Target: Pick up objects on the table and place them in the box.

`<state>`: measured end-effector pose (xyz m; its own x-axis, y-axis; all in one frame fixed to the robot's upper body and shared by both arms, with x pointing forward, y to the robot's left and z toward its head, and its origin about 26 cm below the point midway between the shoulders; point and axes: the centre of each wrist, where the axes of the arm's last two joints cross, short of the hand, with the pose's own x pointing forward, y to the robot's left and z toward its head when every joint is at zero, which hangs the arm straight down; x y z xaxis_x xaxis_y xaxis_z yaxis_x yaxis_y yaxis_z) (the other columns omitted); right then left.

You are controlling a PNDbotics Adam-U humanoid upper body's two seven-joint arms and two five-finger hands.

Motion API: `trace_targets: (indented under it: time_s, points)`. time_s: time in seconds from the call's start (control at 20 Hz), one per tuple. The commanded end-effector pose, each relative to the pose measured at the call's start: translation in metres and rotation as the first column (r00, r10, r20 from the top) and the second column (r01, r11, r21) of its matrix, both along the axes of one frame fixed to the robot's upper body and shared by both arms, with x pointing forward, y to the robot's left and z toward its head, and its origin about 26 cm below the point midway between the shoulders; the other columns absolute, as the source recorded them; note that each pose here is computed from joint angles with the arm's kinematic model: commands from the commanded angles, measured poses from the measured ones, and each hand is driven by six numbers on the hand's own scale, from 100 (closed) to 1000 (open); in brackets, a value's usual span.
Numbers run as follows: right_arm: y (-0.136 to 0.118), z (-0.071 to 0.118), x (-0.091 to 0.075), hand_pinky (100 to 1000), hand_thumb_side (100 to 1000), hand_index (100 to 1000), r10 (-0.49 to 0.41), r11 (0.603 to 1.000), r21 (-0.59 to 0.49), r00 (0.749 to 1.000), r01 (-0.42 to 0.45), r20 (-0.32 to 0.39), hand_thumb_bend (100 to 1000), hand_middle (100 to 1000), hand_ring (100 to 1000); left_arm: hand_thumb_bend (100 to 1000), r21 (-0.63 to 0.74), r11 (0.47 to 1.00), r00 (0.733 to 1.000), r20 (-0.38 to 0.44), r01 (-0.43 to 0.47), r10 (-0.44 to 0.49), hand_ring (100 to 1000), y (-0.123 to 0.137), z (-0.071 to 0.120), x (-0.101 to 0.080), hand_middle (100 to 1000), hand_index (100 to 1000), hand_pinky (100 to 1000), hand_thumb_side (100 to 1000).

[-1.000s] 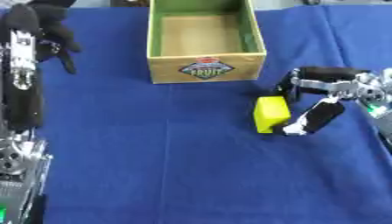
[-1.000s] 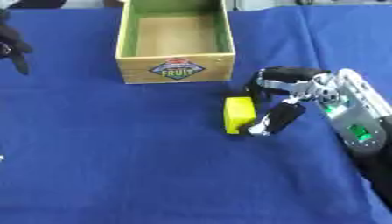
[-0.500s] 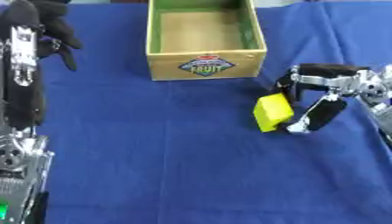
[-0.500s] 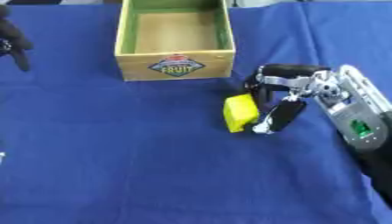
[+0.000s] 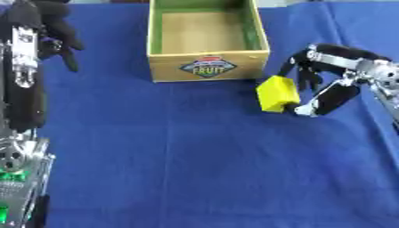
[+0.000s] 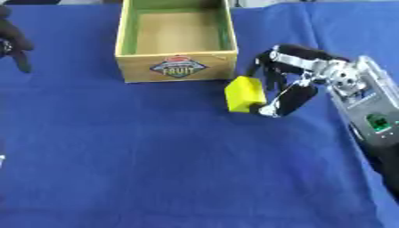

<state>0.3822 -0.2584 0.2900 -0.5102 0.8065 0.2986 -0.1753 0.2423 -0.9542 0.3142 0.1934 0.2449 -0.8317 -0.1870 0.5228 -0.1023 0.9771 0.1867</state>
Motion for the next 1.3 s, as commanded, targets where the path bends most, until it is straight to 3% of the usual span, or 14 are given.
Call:
trace_targets:
  time_s: [0.05, 0.35, 0.6, 0.9, 1.3]
  points:
    - [-0.003, 0.028, -0.013, 388, 100, 217, -0.021, 0.999, 0.050, 0.996, 0.017, 0.087, 100, 135, 486, 100, 0.016, 1.000, 1.000, 0.028, 0.004, -0.005, 450, 0.000, 0.007, -0.004, 447, 645, 255, 851]
    - [0.001, 0.060, -0.029, 383, 100, 208, -0.070, 0.994, 0.097, 0.973, 0.049, 0.219, 100, 125, 482, 100, 0.027, 1.000, 1.000, 0.025, 0.001, -0.002, 449, 0.001, 0.006, -0.004, 447, 645, 253, 851]
    - [-0.001, 0.088, -0.025, 372, 100, 201, -0.129, 0.982, 0.168, 0.954, 0.085, 0.271, 100, 115, 475, 100, 0.041, 0.999, 1.000, 0.023, 0.003, -0.004, 448, 0.002, 0.005, -0.004, 446, 644, 251, 851]
    - [-0.003, 0.114, -0.008, 370, 100, 200, -0.227, 0.952, 0.273, 0.922, 0.141, 0.314, 100, 113, 472, 100, 0.051, 0.999, 0.999, 0.030, 0.012, -0.014, 448, 0.000, 0.007, -0.004, 445, 644, 249, 850]
    - [-0.007, 0.123, 0.027, 372, 100, 201, -0.379, 0.897, 0.363, 0.858, 0.250, 0.346, 100, 112, 469, 100, 0.063, 0.997, 0.996, 0.069, 0.048, -0.052, 447, -0.008, 0.017, -0.004, 445, 644, 246, 850]
